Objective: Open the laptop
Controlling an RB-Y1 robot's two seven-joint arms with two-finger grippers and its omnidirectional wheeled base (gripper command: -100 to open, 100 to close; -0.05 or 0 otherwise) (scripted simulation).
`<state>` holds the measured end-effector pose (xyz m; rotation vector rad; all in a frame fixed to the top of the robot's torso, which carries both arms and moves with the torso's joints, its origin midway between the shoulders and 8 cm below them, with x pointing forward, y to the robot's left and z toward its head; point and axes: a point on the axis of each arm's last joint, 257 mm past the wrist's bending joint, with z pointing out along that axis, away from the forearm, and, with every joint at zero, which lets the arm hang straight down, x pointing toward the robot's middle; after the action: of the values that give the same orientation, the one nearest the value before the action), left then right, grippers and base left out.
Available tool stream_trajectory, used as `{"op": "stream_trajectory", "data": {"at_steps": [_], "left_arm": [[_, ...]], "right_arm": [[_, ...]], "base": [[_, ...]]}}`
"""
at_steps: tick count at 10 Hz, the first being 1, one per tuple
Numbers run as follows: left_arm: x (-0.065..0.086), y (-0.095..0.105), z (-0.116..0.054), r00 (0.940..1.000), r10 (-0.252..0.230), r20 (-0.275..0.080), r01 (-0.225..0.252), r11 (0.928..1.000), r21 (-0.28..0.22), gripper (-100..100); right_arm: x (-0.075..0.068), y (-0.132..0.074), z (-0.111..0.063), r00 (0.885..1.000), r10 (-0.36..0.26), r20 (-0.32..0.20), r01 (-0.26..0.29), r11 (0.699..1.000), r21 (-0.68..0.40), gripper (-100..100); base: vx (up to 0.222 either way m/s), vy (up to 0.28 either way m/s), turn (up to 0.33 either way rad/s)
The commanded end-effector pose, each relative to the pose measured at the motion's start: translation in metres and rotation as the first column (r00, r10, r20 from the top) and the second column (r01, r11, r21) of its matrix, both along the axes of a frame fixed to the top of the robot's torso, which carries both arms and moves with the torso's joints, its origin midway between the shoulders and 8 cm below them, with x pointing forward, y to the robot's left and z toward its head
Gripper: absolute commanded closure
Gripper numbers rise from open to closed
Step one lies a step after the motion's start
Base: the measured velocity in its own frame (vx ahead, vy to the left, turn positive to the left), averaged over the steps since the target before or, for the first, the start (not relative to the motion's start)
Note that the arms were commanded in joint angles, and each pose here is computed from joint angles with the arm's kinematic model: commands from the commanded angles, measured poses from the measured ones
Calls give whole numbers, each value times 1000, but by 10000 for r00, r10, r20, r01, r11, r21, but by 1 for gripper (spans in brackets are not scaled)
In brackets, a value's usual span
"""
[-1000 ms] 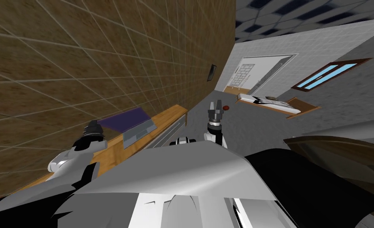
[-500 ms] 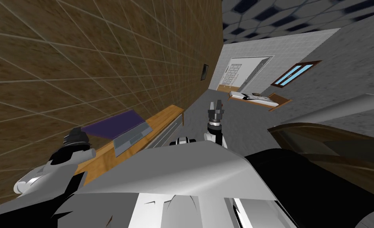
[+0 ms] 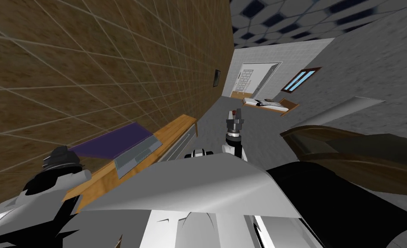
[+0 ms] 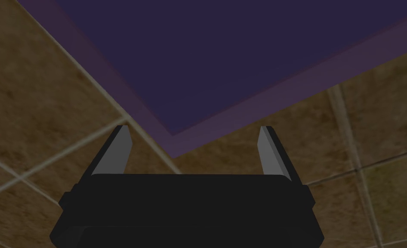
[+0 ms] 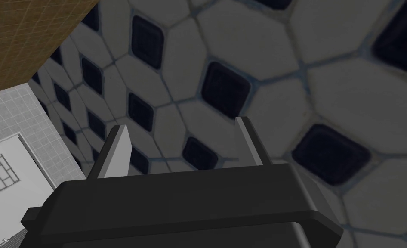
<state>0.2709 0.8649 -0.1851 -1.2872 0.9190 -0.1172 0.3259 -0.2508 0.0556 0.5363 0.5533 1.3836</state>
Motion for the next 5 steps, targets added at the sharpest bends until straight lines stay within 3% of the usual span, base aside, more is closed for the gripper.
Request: {"op": "stream_trajectory", "data": {"at_steps": [1,2,3,4,5], "left_arm": [[-18,5,4,9993,296,243,-293,9995,-107,-100],[-43,16,8,9982,595,-10,-595,9981,133,-100],[-45,18,9,9973,706,222,-706,9975,-8,-100],[-69,28,16,9952,980,-63,-978,9948,280,-100],[-73,30,17,9935,1118,212,-1120,9936,110,-100]], "right_arm": [[0,0,0,10000,-1,-1,1,10000,0,0],[0,0,0,10000,-2,-2,2,10000,-1,0],[0,0,0,10000,0,0,0,10000,0,0],[0,0,0,10000,-2,-1,2,10000,0,0],[0,0,0,10000,-1,-1,1,10000,0,0]], "base": [[-8,-1,36],[-19,-7,-269],[-21,0,-161],[-24,-4,-264],[-25,-7,-127]]}}
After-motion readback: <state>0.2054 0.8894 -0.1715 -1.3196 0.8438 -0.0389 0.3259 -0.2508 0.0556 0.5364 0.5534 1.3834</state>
